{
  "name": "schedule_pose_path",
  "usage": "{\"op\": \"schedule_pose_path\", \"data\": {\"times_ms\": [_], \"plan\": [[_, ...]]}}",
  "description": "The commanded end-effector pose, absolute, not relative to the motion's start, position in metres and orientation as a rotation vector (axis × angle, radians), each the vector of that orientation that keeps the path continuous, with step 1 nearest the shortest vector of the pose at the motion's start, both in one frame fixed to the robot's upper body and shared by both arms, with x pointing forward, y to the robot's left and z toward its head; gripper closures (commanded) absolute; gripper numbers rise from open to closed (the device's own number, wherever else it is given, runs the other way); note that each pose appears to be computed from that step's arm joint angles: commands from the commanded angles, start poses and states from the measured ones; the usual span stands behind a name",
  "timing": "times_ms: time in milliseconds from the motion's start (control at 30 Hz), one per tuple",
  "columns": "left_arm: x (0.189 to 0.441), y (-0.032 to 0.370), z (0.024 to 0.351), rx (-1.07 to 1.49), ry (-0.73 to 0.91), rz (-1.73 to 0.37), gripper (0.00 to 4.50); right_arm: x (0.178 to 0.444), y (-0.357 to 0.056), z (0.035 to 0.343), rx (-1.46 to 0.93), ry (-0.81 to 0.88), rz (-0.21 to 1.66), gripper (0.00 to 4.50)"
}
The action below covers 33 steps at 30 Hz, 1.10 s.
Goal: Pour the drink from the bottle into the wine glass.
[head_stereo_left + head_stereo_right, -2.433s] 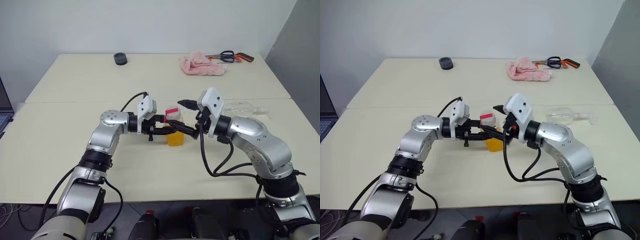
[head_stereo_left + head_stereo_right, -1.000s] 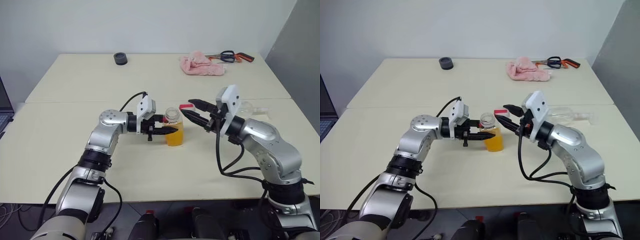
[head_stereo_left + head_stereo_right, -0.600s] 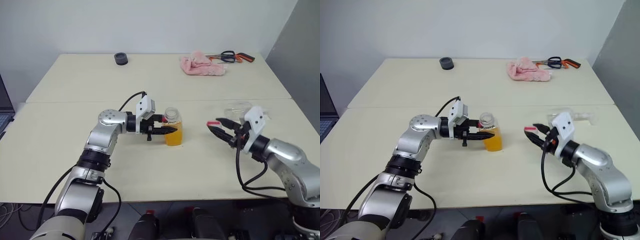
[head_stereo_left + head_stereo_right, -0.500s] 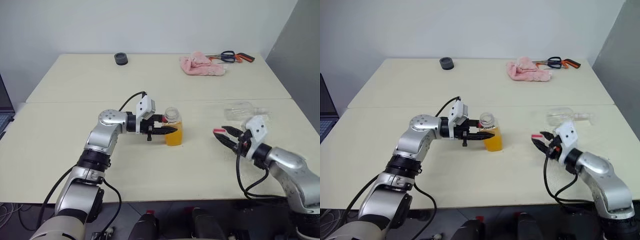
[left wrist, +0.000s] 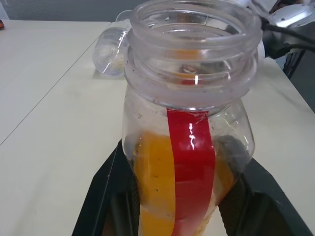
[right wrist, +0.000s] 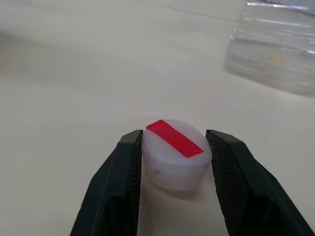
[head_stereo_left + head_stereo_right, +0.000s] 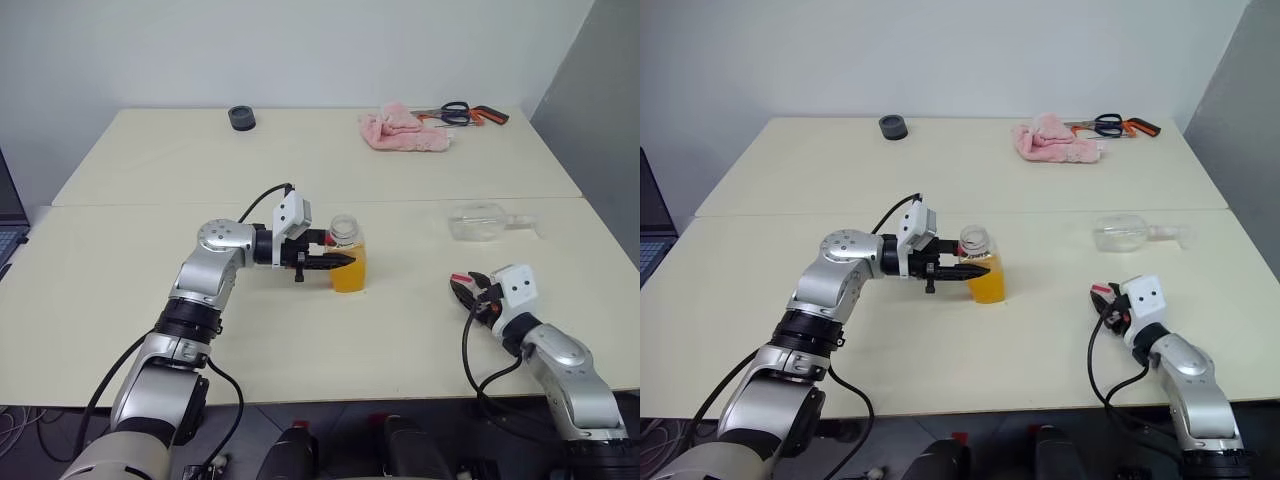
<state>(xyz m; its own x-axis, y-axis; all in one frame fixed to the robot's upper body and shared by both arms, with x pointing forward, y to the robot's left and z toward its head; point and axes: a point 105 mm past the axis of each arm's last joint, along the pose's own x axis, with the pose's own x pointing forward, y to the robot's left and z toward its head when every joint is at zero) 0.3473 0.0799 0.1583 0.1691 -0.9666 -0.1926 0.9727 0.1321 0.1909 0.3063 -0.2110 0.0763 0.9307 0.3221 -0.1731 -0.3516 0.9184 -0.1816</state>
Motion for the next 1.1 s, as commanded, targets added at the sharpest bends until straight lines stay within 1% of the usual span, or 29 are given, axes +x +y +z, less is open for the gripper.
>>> {"op": "schedule_pose_path", "data": {"times_ms": [33, 233, 267, 367, 467, 533, 667, 767, 900, 1000, 1100], "plan": [[0.347, 0.079, 0.178, 0.307, -0.052, -1.410, 2.86, 0.308, -0.219, 0.077, -0.235, 0.127, 0.311, 2.78], [0.348, 0.079, 0.179, 0.307, -0.053, -1.407, 2.86, 0.311, -0.236, 0.073, -0.175, 0.148, 0.242, 2.78], [0.348, 0.080, 0.179, 0.308, -0.053, -1.406, 2.86, 0.310, -0.237, 0.073, -0.169, 0.151, 0.244, 2.05], [0.348, 0.080, 0.180, 0.310, -0.053, -1.403, 2.86, 0.306, -0.238, 0.075, -0.160, 0.155, 0.267, 1.15], [0.349, 0.081, 0.181, 0.312, -0.055, -1.400, 2.86, 0.304, -0.240, 0.081, -0.178, 0.139, 0.273, 0.02], [0.350, 0.082, 0.182, 0.313, -0.055, -1.395, 2.86, 0.304, -0.241, 0.087, -0.199, 0.120, 0.277, 0.00], [0.351, 0.084, 0.182, 0.315, -0.056, -1.380, 2.86, 0.300, -0.235, 0.101, -0.240, 0.093, 0.344, 0.00], [0.354, 0.087, 0.182, 0.309, -0.059, -1.353, 2.86, 0.299, -0.230, 0.118, -0.315, 0.058, 0.397, 0.00], [0.358, 0.093, 0.184, 0.303, -0.065, -1.311, 2.86, 0.298, -0.209, 0.140, -0.369, 0.025, 0.527, 0.00], [0.359, 0.095, 0.185, 0.303, -0.066, -1.296, 2.86, 0.294, -0.194, 0.142, -0.405, 0.058, 0.623, 0.00], [0.363, 0.100, 0.187, 0.301, -0.072, -1.257, 2.86, 0.286, -0.170, 0.148, -0.384, 0.067, 0.763, 0.00]]}}
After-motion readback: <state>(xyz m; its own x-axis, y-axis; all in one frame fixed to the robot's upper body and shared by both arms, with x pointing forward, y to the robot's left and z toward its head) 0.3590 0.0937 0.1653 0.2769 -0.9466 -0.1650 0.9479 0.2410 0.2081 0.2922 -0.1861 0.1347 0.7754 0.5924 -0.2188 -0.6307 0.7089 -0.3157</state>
